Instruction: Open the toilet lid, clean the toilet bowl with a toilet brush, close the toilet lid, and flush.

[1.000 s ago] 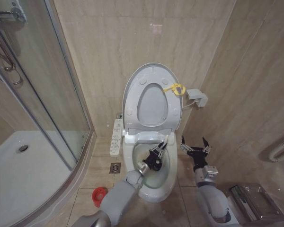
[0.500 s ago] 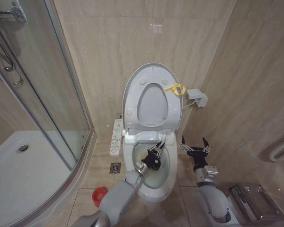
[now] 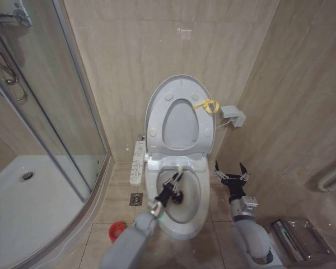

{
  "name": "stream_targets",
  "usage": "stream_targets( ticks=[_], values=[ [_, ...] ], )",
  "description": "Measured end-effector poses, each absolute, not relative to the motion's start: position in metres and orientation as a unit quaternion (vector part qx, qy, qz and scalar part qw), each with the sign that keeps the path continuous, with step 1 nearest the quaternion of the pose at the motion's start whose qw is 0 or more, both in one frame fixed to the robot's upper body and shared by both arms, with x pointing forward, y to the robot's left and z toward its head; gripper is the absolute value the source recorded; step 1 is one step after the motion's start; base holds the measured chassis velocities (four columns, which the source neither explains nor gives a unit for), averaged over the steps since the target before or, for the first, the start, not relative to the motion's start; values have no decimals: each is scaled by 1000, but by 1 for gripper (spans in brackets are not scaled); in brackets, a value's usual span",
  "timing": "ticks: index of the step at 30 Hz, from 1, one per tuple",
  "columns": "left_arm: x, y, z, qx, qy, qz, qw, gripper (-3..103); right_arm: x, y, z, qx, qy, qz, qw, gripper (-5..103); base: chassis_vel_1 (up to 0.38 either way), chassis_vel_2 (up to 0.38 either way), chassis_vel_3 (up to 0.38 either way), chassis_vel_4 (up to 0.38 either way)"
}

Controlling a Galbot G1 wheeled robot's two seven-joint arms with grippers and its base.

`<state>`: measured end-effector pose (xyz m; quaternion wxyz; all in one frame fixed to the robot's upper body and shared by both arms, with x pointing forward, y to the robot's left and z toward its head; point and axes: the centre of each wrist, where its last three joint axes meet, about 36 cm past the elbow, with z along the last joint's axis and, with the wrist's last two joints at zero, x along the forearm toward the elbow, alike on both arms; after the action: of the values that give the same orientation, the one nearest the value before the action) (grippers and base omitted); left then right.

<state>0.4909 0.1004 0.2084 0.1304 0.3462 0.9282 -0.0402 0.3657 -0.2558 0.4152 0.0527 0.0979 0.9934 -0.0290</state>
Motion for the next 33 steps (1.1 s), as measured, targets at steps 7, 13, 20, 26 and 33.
stream_targets(
  ticks=[7, 13, 20, 26, 33],
  values=[
    [468, 132, 199, 332, 934, -35, 127, 15, 366, -256, 415, 98, 993, -29, 53, 100, 0, 0, 0, 0],
    [452, 145, 195, 331, 935, -30, 124, 15, 366, -256, 415, 98, 993, -29, 53, 100, 0, 0, 0, 0],
    [427, 162, 191, 328, 937, -23, 118, 15, 366, -256, 415, 98, 993, -29, 53, 100, 0, 0, 0, 0],
    [407, 174, 187, 328, 938, -20, 113, 15, 366, -256, 415, 98, 993, -29, 53, 100, 0, 0, 0, 0],
    [428, 167, 197, 326, 935, -21, 135, 15, 366, -256, 415, 98, 993, -29, 53, 100, 0, 0, 0, 0]
  ],
)
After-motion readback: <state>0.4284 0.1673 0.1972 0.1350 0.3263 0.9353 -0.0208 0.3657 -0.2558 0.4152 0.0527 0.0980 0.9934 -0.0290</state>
